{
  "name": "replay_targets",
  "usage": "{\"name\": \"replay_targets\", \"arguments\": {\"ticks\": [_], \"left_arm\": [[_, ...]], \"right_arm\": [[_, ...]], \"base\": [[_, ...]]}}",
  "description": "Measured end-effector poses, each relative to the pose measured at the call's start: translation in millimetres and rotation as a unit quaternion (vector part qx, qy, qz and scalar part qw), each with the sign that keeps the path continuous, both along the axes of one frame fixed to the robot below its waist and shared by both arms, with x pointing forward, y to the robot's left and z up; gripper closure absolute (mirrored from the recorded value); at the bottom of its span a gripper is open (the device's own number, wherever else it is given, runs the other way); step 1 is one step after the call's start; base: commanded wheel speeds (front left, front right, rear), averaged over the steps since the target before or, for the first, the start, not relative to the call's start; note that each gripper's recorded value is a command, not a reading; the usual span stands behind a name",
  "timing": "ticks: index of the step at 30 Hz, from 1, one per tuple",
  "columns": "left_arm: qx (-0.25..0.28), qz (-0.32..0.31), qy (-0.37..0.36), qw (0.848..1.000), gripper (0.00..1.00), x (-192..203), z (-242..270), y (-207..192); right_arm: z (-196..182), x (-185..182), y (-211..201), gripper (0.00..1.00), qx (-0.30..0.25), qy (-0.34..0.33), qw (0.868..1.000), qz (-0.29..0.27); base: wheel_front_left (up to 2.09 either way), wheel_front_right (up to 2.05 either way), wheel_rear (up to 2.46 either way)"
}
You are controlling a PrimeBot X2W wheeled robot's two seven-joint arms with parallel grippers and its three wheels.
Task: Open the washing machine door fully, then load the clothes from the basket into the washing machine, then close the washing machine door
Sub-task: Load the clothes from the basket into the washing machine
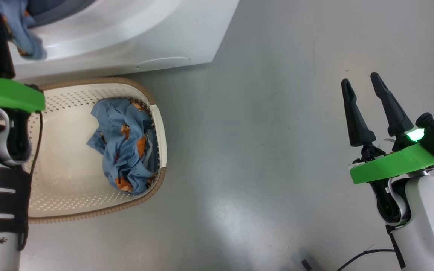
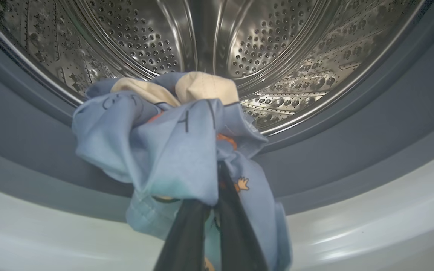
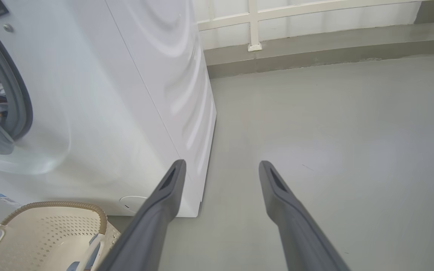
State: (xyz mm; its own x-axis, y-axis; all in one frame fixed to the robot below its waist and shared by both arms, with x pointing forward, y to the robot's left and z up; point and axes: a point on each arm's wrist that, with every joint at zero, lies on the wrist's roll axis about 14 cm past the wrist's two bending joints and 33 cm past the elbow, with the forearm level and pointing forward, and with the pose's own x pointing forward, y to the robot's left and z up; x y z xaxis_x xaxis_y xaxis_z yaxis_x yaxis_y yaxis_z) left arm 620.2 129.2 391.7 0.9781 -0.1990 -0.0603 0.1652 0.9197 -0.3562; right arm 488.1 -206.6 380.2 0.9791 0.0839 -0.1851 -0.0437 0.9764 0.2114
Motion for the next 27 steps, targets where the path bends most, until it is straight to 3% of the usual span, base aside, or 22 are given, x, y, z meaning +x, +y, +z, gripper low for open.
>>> {"name": "replay_targets", "arguments": {"ticks": [7,18,27], "left_arm": [[0.022,-0.012,-0.026,0.999,1.00,5.3,14.4,-4.1],[0.067,-0.029,-0.012,0.997,1.00,57.1,23.5,-16.0],[0.094,-0.020,-0.073,0.993,1.00,100.9,70.3,-16.3]], "right_arm": [[0.4,-0.4,3.1,0.00,0.004,0.000,1.000,0.000],[0.8,-6.2,1.8,0.00,0.005,0.003,1.000,-0.005],[1.7,-5.9,-4.8,0.00,-0.001,0.003,1.000,-0.012]], "base": [[0.00,0.00,0.00],[0.00,0.00,0.00],[0.00,0.00,0.00]]}}
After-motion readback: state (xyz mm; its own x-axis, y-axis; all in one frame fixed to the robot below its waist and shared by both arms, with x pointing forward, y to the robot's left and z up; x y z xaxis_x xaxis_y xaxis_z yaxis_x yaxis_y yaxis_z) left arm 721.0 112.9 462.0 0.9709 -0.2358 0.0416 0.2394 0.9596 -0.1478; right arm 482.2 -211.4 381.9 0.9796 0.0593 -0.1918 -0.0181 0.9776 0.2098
